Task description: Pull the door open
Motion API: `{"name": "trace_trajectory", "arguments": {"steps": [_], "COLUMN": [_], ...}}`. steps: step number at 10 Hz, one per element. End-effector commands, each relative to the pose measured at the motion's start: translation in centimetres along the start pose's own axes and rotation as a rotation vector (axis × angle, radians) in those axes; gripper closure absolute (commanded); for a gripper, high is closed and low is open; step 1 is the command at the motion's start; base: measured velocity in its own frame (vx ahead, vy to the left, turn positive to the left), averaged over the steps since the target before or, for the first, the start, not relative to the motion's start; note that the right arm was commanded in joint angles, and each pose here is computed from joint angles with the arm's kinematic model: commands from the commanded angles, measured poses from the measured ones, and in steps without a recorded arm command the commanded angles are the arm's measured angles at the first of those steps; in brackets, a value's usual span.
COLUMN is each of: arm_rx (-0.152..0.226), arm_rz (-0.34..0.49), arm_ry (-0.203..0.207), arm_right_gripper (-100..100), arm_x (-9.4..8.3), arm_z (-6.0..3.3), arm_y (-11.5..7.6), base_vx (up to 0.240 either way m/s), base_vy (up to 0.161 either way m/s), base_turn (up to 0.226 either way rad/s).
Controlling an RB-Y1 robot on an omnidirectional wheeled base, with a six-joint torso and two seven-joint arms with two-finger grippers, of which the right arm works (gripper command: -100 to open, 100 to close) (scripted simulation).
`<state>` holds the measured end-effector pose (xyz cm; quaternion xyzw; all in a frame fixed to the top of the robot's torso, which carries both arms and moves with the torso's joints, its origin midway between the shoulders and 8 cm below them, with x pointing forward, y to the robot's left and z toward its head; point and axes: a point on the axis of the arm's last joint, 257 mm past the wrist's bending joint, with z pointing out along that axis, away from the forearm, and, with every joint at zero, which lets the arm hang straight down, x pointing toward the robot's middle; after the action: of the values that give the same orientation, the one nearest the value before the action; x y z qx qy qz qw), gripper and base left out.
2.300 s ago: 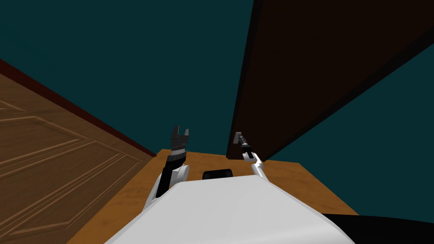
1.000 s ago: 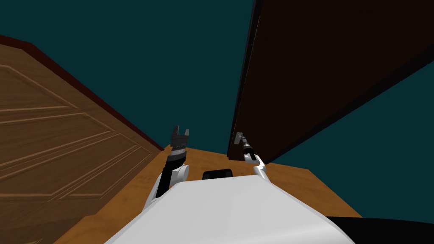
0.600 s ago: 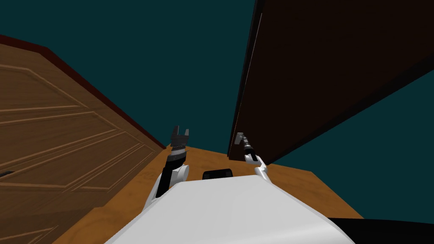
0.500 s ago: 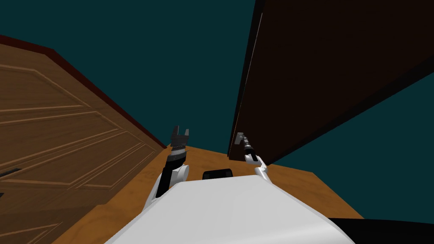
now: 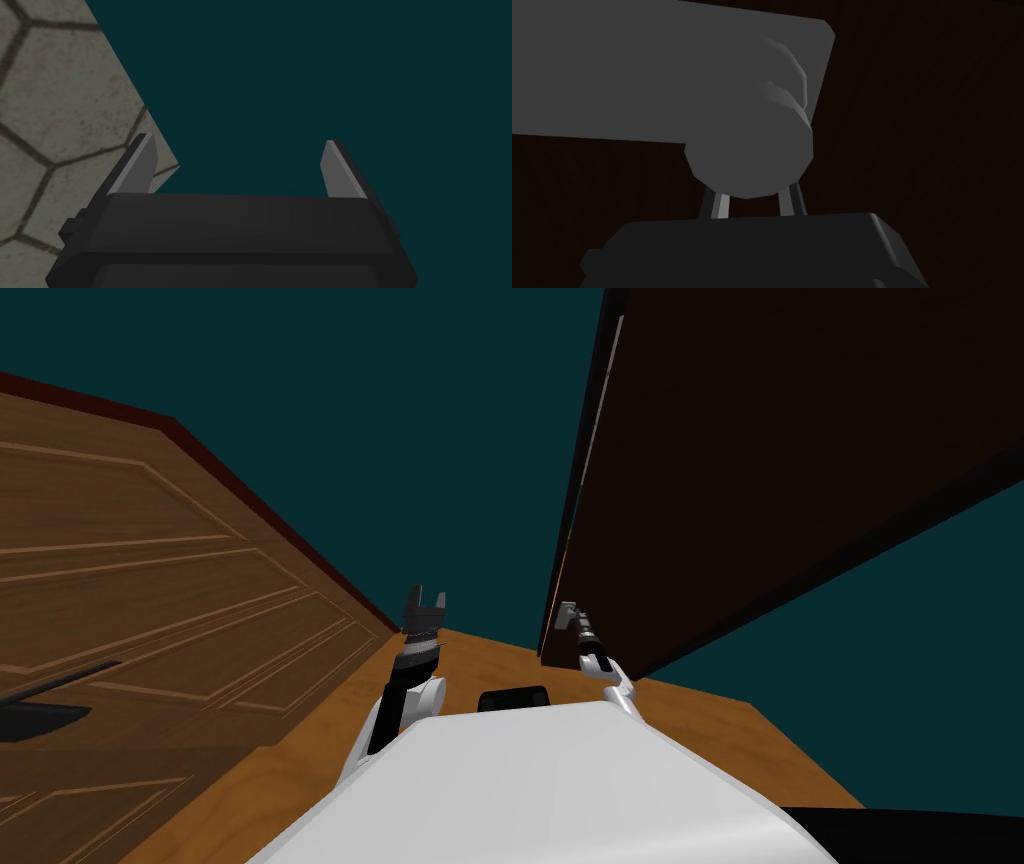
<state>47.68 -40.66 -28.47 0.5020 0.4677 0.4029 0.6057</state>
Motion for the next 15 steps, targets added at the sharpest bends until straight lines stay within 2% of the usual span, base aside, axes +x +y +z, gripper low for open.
{"name": "trace_trajectory", "arguments": {"steps": [1,3,4,8,9,10,11,12,13,15], "arm_rx": [-0.002,0.0,0.0,0.002,0.002,0.002,0.002,0.002,0.018,0.014], "arm_rz": [0.094,0.164,0.173,0.348,0.355,0.411,0.416,0.476,0.52,0.621], "arm_ry": [0.01,0.003,0.003,-0.018,-0.018,-0.024,-0.024,-0.031,-0.059,-0.067], "arm_right_gripper": [100,100,100,100,100,100,100,100,-100,-100], "arm_x": [1.2,0.9,0.9,0.0,0.0,-0.3,-0.3,-0.6,-1.7,-1.4], "arm_z": [-0.13,-0.31,-0.31,-0.86,-0.86,-1.05,-1.05,-1.23,-1.85,-2.14], "arm_y": [0.2,0.1,0.1,0.0,0.0,-0.1,-0.1,-0.1,-0.8,-0.8], "base_vx": [-0.052,-0.042,-0.03,-0.041,-0.028,-0.028,-0.029,-0.039,-0.048,-0.084], "base_vy": [-0.027,-0.021,-0.011,-0.024,-0.006,-0.014,-0.009,-0.013,-0.046,-0.026], "base_turn": [0.115,0.074,0.025,0.086,0.025,0.051,0.067,0.089,0.044,0.069]}}
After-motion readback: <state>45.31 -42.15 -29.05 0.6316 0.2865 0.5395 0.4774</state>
